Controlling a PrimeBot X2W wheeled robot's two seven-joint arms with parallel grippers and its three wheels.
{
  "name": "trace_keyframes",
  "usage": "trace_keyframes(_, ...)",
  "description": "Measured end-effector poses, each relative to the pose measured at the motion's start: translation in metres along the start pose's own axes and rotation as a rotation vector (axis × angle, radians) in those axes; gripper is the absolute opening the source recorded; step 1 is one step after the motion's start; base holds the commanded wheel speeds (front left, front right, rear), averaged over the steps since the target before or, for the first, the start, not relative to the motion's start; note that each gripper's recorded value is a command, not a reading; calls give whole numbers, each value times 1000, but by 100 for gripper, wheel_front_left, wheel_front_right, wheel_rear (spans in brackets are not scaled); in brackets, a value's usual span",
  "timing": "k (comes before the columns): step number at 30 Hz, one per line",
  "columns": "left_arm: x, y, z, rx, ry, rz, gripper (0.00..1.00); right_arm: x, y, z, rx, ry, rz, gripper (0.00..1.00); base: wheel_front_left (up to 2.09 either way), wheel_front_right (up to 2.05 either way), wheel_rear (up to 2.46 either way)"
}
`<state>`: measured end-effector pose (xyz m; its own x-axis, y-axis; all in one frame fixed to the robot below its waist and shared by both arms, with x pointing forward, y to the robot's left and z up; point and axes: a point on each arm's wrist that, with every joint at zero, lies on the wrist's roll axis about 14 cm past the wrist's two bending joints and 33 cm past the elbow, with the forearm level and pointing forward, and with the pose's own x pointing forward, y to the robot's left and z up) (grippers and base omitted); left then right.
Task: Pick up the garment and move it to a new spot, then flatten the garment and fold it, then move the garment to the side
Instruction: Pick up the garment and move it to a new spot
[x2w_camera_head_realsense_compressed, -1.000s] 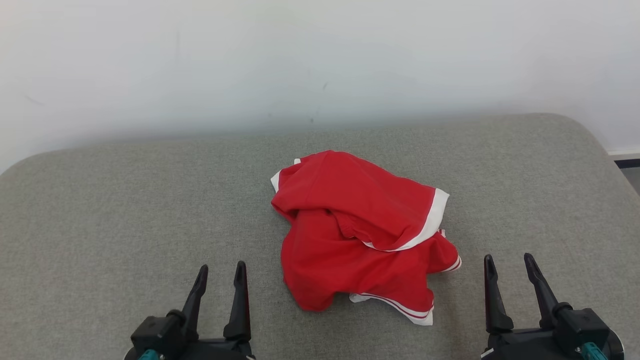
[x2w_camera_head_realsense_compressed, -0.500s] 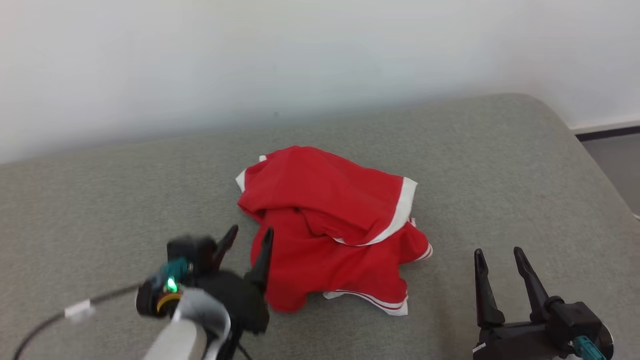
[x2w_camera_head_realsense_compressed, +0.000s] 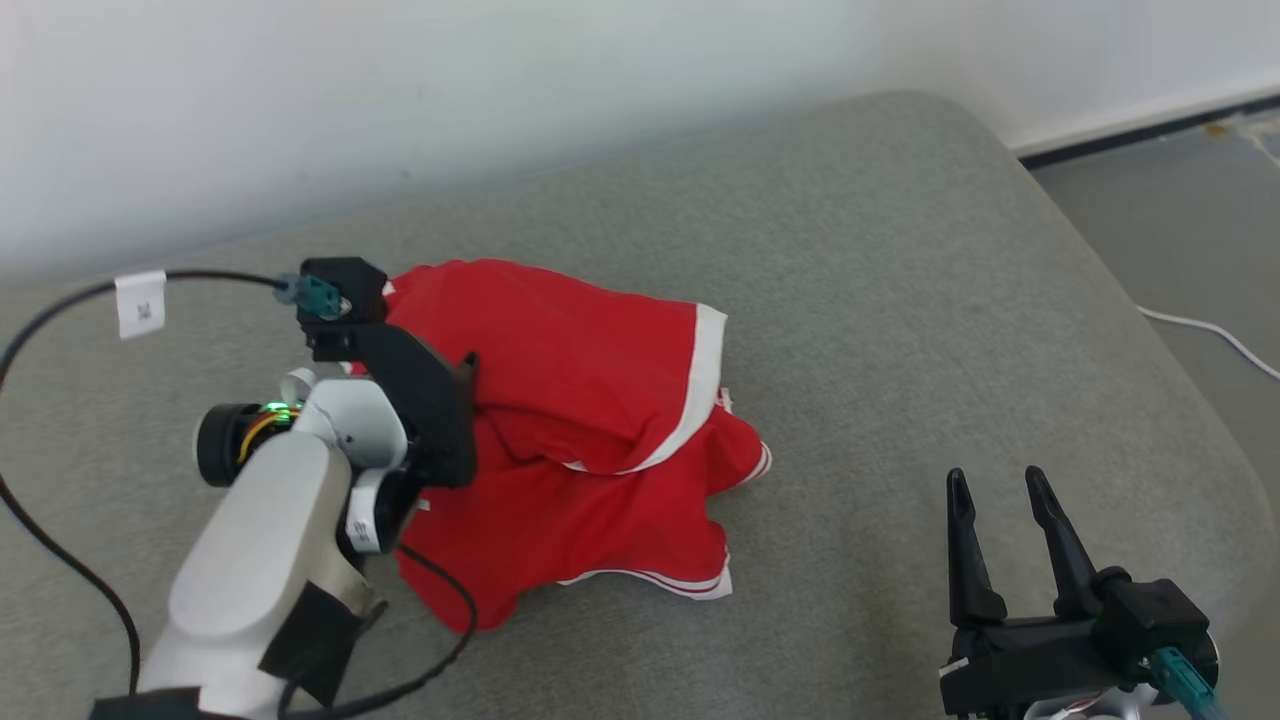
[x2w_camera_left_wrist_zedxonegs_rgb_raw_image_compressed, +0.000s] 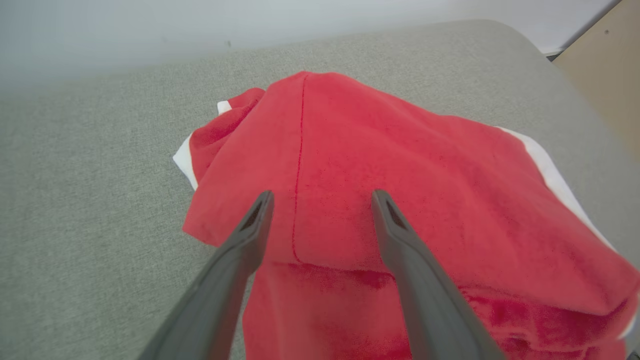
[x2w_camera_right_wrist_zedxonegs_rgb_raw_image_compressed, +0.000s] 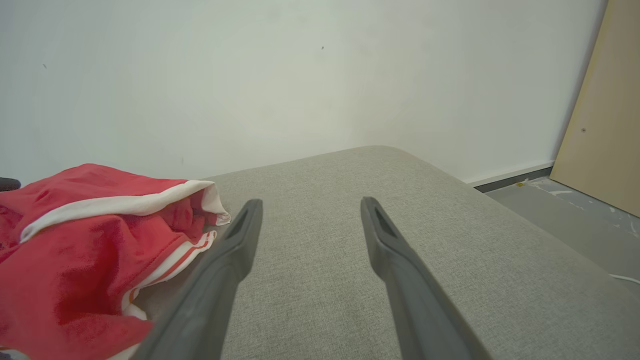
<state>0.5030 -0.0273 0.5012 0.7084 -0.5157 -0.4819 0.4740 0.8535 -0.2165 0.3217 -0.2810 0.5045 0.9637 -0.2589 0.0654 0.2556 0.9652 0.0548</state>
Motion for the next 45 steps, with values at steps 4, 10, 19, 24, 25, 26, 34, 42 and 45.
trace_keyframes(4, 18, 7, -20, -13, 158, 18, 100, -2, -9, -2, -7, 13, -28, 100, 0, 0, 0)
trace_keyframes(10, 36, 5, -29, -18, 242, 8, 66, -5, -18, -9, -21, 42, -60, 100, 0, 0, 0)
trace_keyframes(19, 37, -3, -27, -5, 218, -24, 0, 0, -13, -12, -25, 48, -44, 100, 0, 0, 0)
trace_keyframes(24, 29, -10, -3, -11, 99, -45, 0, 4, -4, -10, -23, 38, -16, 100, 0, 0, 0)
trace_keyframes(25, 27, -12, 6, -7, 65, -52, 0, 5, -2, -10, -22, 35, -10, 100, 0, 0, 0)
trace_keyframes(26, 24, -14, 16, -6, 30, -57, 0, 6, -1, -9, -21, 32, -5, 100, 0, 0, 0)
trace_keyframes(34, -10, -24, 75, 34, -147, -108, 0, 14, 24, -8, -3, 17, 69, 100, 0, 0, 0)
trace_keyframes(42, -81, 2, 160, 180, -305, -39, 0, 19, 65, -4, 26, -3, 190, 100, 0, 0, 0)
trace_keyframes(45, -107, 25, 180, 228, -354, 39, 0, 23, 83, -2, 36, -11, 242, 100, 0, 0, 0)
